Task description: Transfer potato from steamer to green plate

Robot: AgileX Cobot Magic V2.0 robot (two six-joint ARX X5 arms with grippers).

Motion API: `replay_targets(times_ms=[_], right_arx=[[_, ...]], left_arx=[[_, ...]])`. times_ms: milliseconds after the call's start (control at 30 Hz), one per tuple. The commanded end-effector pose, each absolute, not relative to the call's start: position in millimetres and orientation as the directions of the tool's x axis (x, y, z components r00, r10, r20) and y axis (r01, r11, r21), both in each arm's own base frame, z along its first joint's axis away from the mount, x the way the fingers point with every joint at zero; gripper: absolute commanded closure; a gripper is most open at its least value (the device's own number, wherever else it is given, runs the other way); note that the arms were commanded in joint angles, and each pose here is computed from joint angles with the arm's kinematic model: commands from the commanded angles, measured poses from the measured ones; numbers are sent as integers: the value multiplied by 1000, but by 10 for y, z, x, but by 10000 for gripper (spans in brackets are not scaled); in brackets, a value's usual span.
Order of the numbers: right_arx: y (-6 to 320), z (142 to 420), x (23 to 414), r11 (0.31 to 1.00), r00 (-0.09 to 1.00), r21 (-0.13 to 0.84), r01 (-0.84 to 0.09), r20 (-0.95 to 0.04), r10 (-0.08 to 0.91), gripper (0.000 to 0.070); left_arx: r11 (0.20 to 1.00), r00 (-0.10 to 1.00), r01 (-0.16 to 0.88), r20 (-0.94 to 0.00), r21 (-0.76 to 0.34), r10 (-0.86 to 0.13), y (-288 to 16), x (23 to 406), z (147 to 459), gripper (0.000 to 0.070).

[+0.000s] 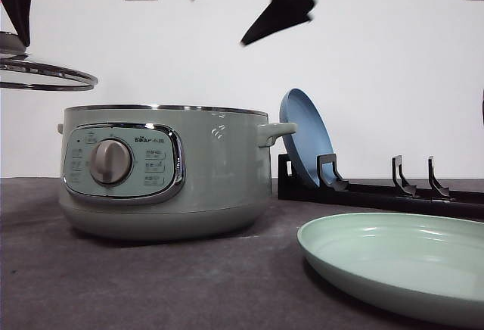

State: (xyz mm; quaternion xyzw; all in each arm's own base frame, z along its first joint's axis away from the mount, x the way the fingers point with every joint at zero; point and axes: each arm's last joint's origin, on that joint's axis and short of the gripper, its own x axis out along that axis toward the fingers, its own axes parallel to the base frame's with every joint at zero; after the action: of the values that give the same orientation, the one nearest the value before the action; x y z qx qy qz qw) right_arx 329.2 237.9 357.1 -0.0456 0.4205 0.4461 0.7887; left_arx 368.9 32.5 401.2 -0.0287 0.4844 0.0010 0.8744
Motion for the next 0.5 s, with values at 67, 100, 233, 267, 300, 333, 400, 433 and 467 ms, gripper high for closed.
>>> replay_targets(times_ms=[67, 100, 233, 267, 300, 333, 400, 433, 467], right_arx=[[2708, 3424, 3470, 559, 251, 222, -799, -721, 645, 77], [2772, 3381, 3497, 555, 252, 211, -804, -726, 640, 77], [3007, 3148, 3566, 535, 251, 154, -831, -755, 606, 77], [3053, 3081, 3575, 532, 253, 135, -836, -765, 592, 77], [3085, 3022, 3584, 531, 257, 117, -839, -776, 576, 77], [3124, 2957, 3591, 528, 261, 95, -844, -788, 558, 77], [3185, 2837, 3608, 525, 265, 66, -849, -806, 529, 76], [3204, 2781, 3625, 524, 261, 66, -849, -811, 524, 77], [3220, 2730, 3642, 523, 256, 67, -849, -815, 520, 77]], left_arx=[[999, 602, -18, -798, -41, -22, 319, 3625, 4207, 700], [999, 601, -18, -799, -41, -22, 319, 3625, 4206, 700], [999, 602, -18, -799, -41, -22, 319, 3625, 4206, 700], [999, 602, -18, -798, -41, -22, 319, 3625, 4206, 700], [999, 601, -18, -799, -41, -22, 319, 3626, 4205, 700], [999, 601, -18, -799, -41, -22, 319, 3626, 4205, 700], [999, 601, -18, -799, -41, -21, 321, 3626, 4205, 700], [999, 601, -18, -799, -41, -21, 321, 3626, 4205, 700], [999, 601, -18, -799, -41, -21, 321, 3626, 4205, 700]])
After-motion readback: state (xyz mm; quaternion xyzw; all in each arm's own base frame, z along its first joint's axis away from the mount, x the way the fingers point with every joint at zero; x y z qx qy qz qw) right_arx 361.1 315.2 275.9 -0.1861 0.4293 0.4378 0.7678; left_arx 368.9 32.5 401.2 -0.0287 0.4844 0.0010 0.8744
